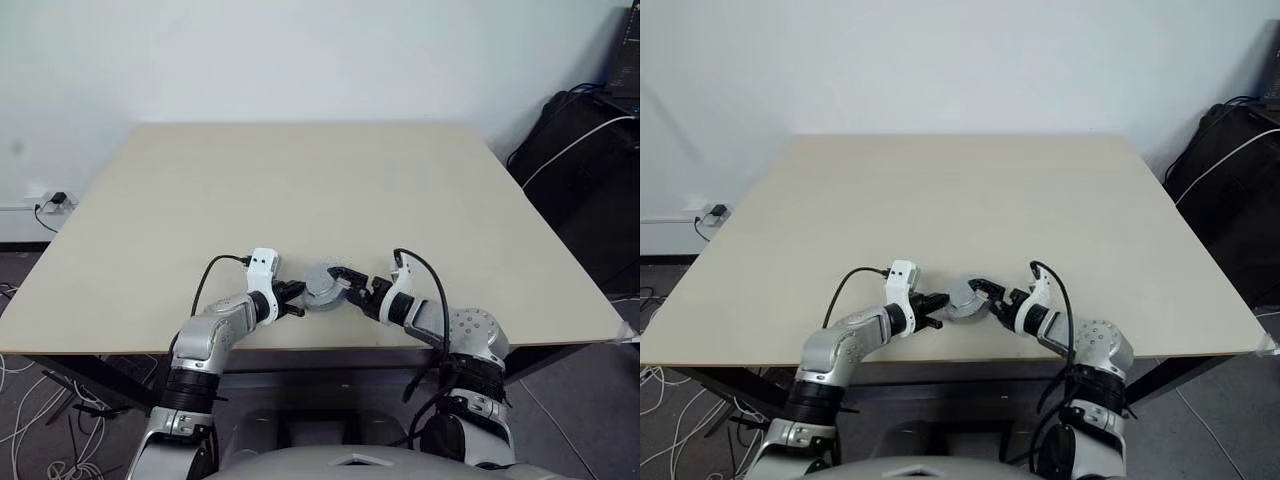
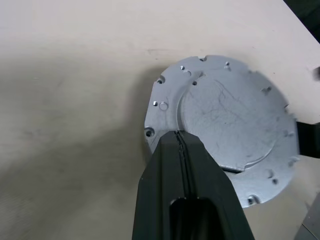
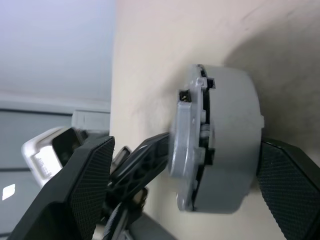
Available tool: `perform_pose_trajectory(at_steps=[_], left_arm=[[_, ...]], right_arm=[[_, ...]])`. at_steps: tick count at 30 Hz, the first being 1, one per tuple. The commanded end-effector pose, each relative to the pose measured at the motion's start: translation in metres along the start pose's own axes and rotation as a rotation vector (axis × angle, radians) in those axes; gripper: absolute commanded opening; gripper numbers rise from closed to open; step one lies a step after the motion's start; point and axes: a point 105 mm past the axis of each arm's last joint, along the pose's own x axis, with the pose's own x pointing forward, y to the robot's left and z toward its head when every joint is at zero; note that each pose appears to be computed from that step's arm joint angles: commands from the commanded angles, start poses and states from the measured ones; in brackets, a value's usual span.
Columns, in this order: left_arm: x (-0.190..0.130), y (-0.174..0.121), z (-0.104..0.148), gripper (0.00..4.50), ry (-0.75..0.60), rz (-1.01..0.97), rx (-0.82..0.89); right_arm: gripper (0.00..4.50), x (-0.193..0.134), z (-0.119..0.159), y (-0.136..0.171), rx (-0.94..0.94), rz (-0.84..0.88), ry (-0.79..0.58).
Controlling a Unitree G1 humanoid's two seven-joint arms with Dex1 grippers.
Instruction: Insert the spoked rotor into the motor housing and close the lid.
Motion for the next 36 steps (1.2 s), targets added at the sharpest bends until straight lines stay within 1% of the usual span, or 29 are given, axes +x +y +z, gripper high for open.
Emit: perform_pose_trajectory(at_steps=[1, 7, 11, 14, 22, 23, 30, 32, 36], left_arm=[[0.01, -0.024, -0.01, 0.0, 0.045, -0.091, 0.0], [0.011, -0.024, -0.008, 0.0, 0.04, -0.088, 0.002], [0.011, -0.024, -0.008, 0.0, 0.038, -0.086, 0.004], [0.011, -0.024, -0.007, 0.0, 0.036, -0.086, 0.005], [0.011, -0.024, -0.007, 0.0, 0.032, -0.086, 0.002], [0.011, -0.024, -0.007, 0.0, 0.031, -0.085, 0.001], [0.01, -0.024, -0.006, 0.0, 0.022, -0.082, -0.004], [0.009, -0.024, -0.003, 0.0, 0.002, -0.082, -0.008], [0.004, -0.025, 0.007, 0.0, -0.079, -0.074, -0.023]], right_arm=[[4.48, 0.018, -0.026, 0.039, -0.032, 0.165, 0.133], [4.48, 0.018, -0.02, 0.03, -0.068, 0.093, 0.101], [4.48, 0.018, -0.017, 0.028, -0.074, 0.079, 0.091], [3.92, 0.017, -0.017, 0.028, -0.077, 0.076, 0.09], [1.4, 0.015, -0.016, 0.021, -0.079, 0.05, 0.094], [1.28, 0.015, -0.016, 0.021, -0.079, 0.046, 0.095], [1.28, 0.013, -0.018, 0.014, -0.087, 0.014, 0.106], [1.28, 0.013, -0.02, 0.012, -0.085, 0.004, 0.111], [1.28, 0.012, -0.023, 0.009, -0.077, -0.006, 0.115]])
